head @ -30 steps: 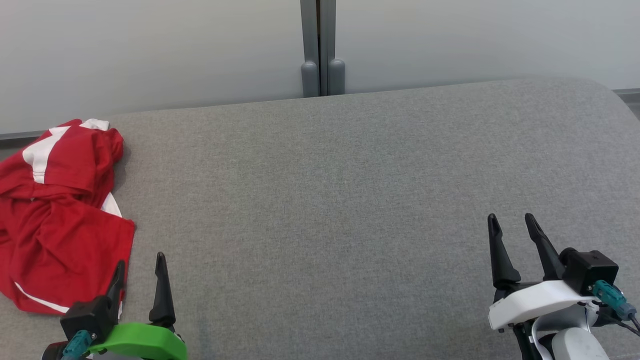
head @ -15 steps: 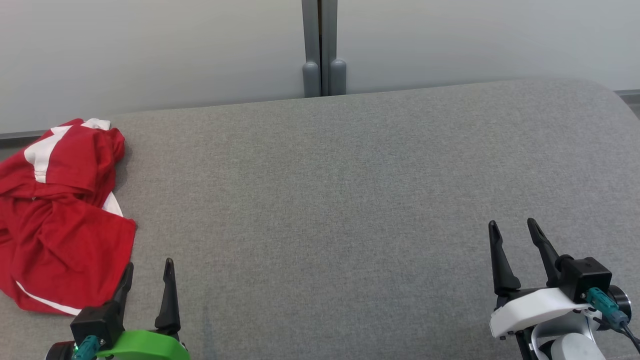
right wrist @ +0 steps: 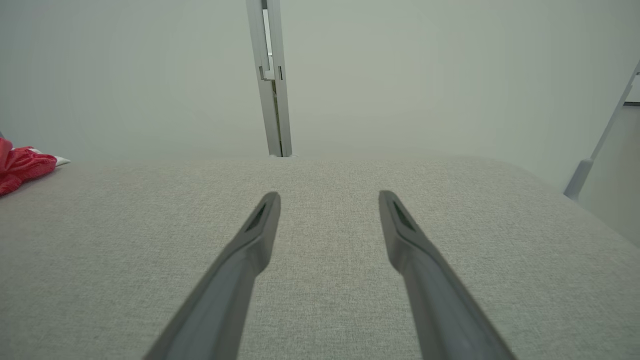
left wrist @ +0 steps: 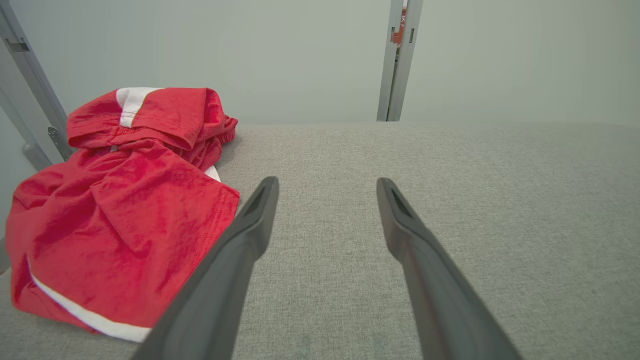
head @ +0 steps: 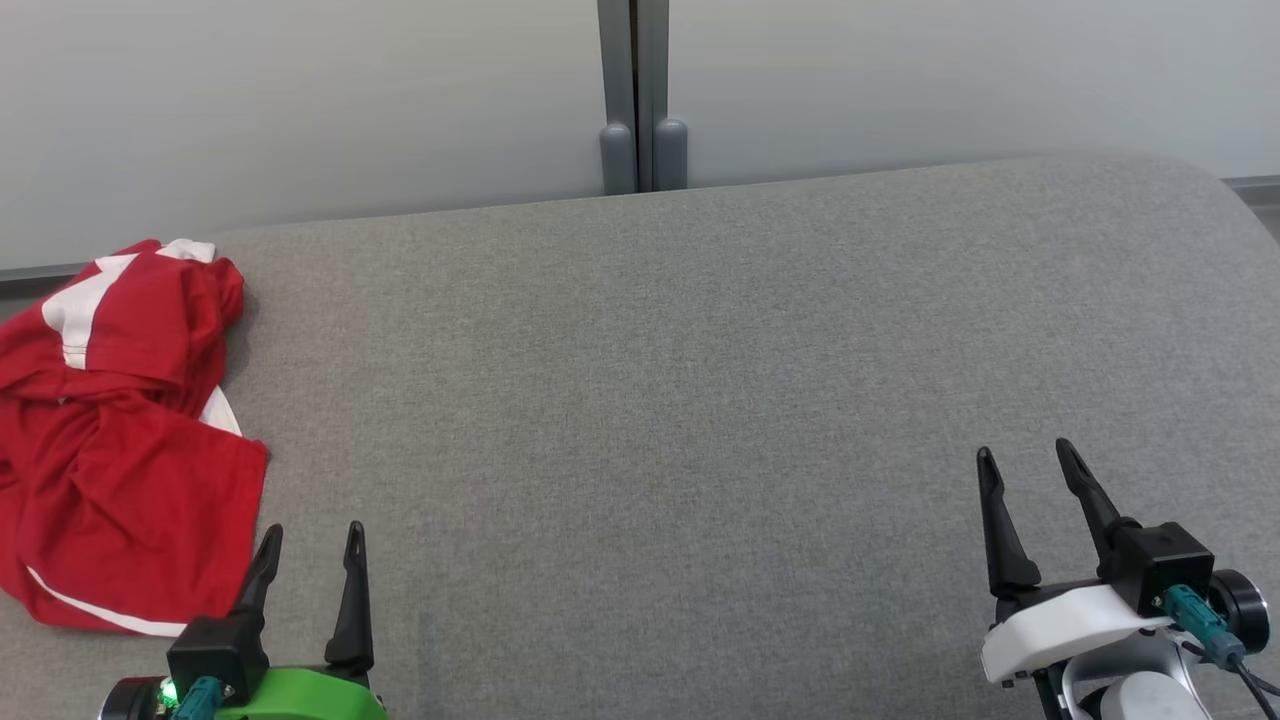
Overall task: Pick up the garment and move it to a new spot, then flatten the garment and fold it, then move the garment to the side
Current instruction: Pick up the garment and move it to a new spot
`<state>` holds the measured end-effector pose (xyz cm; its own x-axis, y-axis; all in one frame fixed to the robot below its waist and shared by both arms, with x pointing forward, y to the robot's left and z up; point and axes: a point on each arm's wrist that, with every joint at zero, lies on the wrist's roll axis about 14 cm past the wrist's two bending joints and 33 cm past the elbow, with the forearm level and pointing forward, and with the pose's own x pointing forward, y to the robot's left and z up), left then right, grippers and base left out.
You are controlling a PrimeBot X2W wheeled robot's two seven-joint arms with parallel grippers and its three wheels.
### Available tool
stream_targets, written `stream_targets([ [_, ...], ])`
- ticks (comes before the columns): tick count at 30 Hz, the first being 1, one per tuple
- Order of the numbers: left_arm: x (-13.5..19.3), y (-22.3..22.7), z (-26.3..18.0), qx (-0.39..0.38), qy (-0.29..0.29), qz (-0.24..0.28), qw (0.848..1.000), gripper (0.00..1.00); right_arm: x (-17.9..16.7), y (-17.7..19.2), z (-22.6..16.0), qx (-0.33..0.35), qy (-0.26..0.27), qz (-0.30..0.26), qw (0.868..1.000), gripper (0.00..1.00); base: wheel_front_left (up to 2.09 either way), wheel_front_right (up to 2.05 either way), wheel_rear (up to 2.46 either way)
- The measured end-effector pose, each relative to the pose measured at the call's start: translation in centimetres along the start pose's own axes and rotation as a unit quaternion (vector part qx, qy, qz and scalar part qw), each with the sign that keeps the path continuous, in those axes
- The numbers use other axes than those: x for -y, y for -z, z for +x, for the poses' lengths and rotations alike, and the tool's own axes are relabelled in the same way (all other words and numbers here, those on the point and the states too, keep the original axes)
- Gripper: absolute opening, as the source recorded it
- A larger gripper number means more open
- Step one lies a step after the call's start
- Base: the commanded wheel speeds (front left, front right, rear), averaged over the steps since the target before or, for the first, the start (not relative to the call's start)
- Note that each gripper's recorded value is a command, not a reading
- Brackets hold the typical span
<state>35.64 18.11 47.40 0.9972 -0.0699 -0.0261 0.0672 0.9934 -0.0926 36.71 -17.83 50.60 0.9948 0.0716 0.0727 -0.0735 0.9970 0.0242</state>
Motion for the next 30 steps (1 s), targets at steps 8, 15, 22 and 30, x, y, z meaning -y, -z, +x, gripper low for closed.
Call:
stream_targets([
  [8,-0.5,-0.2,-0.7,0.006,-0.007,0.021,1.0,1.0,-1.8,0.1,0.4,0.002,-0.032,-0.022,0.999,1.0,0.0,0.0,0.0],
  [15,-3.3,-0.3,-3.0,0.009,-0.056,0.019,0.998,1.0,-5.7,0.4,1.7,0.0,-0.089,-0.011,0.996,1.0,0.0,0.0,0.0],
  [22,-7.1,0.3,-7.3,0.003,-0.132,0.012,0.991,1.0,-12.1,0.5,2.9,-0.002,-0.179,0.016,0.984,1.0,0.0,0.0,0.0],
  [30,-9.1,-0.4,-8.5,0.014,-0.171,0.005,0.985,1.0,-16.5,0.2,4.5,0.008,-0.239,0.016,0.971,1.0,0.0,0.0,0.0],
])
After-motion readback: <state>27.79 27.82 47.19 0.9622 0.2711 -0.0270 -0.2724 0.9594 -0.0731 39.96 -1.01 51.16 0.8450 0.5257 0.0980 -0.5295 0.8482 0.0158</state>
